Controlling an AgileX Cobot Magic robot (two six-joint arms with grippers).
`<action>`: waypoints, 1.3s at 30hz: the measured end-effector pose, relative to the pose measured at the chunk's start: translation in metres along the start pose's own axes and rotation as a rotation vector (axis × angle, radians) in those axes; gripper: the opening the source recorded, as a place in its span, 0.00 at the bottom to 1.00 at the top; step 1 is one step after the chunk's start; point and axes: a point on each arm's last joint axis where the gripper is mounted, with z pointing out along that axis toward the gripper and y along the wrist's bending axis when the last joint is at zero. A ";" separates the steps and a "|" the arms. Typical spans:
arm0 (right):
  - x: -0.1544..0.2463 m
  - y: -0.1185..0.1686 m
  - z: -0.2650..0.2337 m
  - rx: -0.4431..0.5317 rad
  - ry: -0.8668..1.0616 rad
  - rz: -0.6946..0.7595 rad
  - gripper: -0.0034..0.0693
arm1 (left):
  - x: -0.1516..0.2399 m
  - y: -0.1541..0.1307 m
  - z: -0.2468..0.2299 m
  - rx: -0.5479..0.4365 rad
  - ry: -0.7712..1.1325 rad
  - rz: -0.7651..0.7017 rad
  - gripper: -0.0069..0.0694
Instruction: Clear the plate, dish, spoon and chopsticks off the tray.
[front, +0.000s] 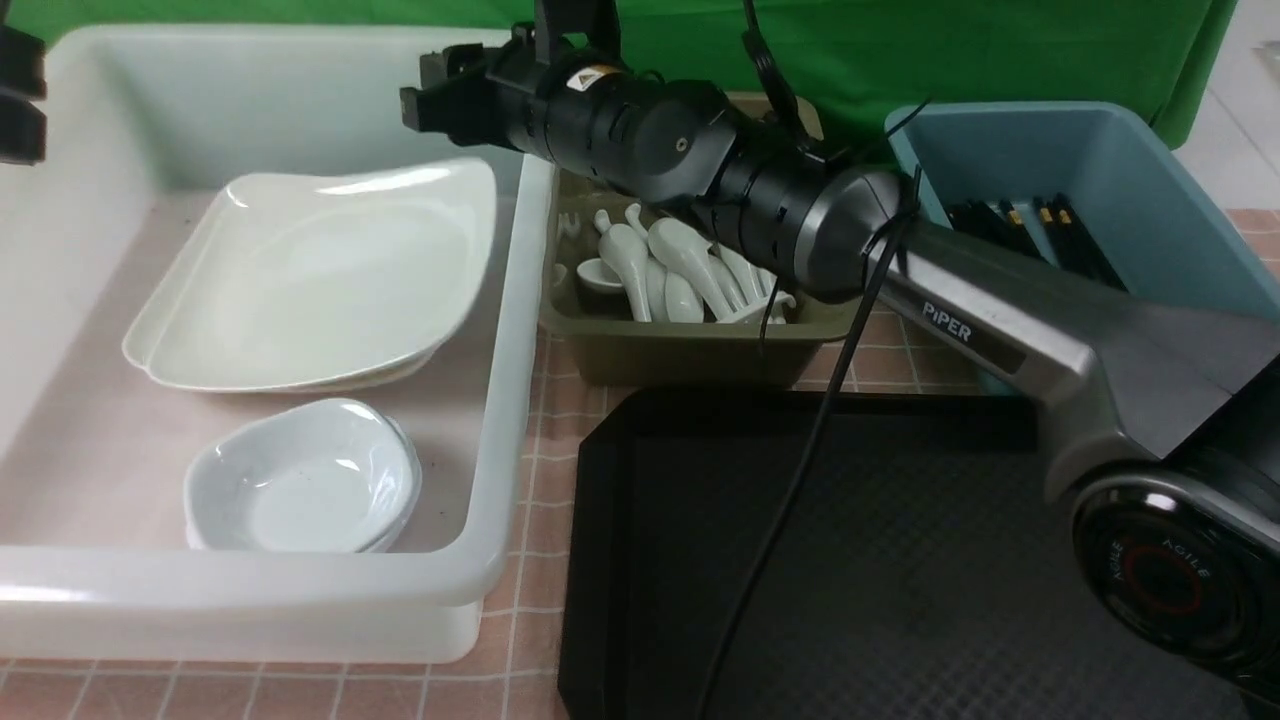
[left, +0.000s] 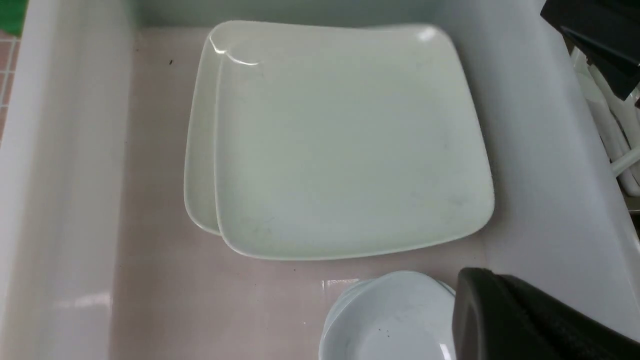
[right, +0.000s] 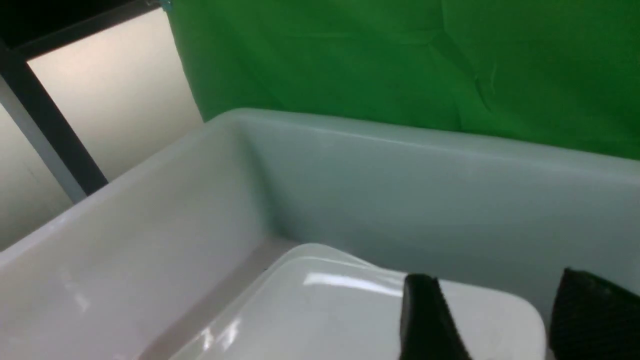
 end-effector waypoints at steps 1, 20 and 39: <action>0.000 0.000 0.000 -0.003 0.004 0.000 0.60 | 0.000 0.000 0.000 0.000 0.000 0.000 0.09; -0.164 -0.055 -0.234 0.009 0.632 -0.206 0.09 | 0.016 -0.020 0.091 0.017 0.310 0.142 0.09; -0.198 -0.060 -0.320 0.132 0.533 -0.215 0.09 | 0.067 0.052 0.244 -0.212 0.529 0.034 0.09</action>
